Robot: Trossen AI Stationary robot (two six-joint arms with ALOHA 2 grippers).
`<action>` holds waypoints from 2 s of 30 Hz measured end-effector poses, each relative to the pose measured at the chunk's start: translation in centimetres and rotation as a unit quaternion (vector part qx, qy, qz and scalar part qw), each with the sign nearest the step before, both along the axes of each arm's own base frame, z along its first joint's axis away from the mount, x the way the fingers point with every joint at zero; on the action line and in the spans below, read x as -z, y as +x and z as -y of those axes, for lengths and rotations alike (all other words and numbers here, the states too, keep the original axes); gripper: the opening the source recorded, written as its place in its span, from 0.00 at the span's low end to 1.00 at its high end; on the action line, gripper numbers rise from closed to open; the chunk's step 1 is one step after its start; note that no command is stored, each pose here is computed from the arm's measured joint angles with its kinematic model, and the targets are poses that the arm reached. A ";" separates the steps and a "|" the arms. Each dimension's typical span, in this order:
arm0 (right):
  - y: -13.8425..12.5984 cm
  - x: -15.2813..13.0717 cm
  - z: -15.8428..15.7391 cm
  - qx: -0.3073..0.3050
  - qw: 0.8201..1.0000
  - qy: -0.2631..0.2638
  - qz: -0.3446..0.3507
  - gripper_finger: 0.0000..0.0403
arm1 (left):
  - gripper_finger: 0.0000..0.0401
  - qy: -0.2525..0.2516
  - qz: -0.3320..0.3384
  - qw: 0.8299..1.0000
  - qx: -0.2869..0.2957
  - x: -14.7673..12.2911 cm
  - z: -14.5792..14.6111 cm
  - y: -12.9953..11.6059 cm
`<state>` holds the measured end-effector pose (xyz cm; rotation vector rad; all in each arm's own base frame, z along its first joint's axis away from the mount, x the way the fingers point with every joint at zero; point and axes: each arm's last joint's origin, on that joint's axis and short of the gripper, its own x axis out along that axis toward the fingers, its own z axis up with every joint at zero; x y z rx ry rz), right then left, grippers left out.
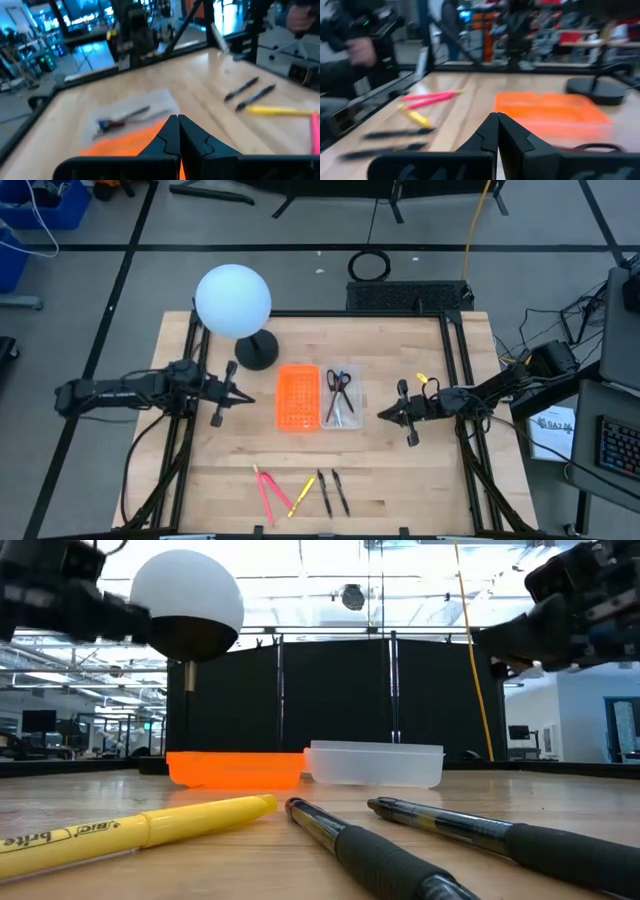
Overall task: Pick & place school supplies into a supply box
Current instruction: Put the right black pen into the orange supply box
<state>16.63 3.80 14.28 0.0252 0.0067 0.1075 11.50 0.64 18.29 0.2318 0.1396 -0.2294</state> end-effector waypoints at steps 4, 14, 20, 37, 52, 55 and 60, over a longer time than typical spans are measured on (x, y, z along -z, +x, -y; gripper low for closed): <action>0.1 -0.5 0.2 0.036 0.999 0.006 0.017 0.00 | 0.00 -0.012 0.001 1.000 -0.020 2.8 -0.3 -0.6; 8.1 -11.4 -3.1 0.113 0.963 -0.035 -0.242 0.00 | 0.06 -0.052 -0.011 0.982 -0.179 3.2 -1.2 -0.7; 9.1 -17.8 -6.5 0.163 0.937 -0.001 -0.311 0.00 | 0.06 -0.048 -0.023 0.977 -0.206 3.4 -1.4 -0.7; 14.9 -15.9 -18.8 0.101 0.823 0.322 -0.457 0.00 | 0.06 -0.051 -0.006 0.977 -0.206 3.1 -1.4 -0.6; 18.2 -9.0 -20.1 0.219 0.739 0.361 -0.525 0.05 | 0.06 -0.057 0.008 0.977 -0.206 2.8 -1.4 -0.6; 18.7 -8.0 -19.3 0.228 0.734 0.364 -0.525 0.16 | 0.06 -0.057 0.007 0.977 -0.206 2.8 -1.4 -0.6; 18.8 -6.5 -17.8 0.257 0.714 0.371 -0.535 0.40 | 0.06 -0.057 0.003 0.977 -0.206 2.9 -1.4 -0.6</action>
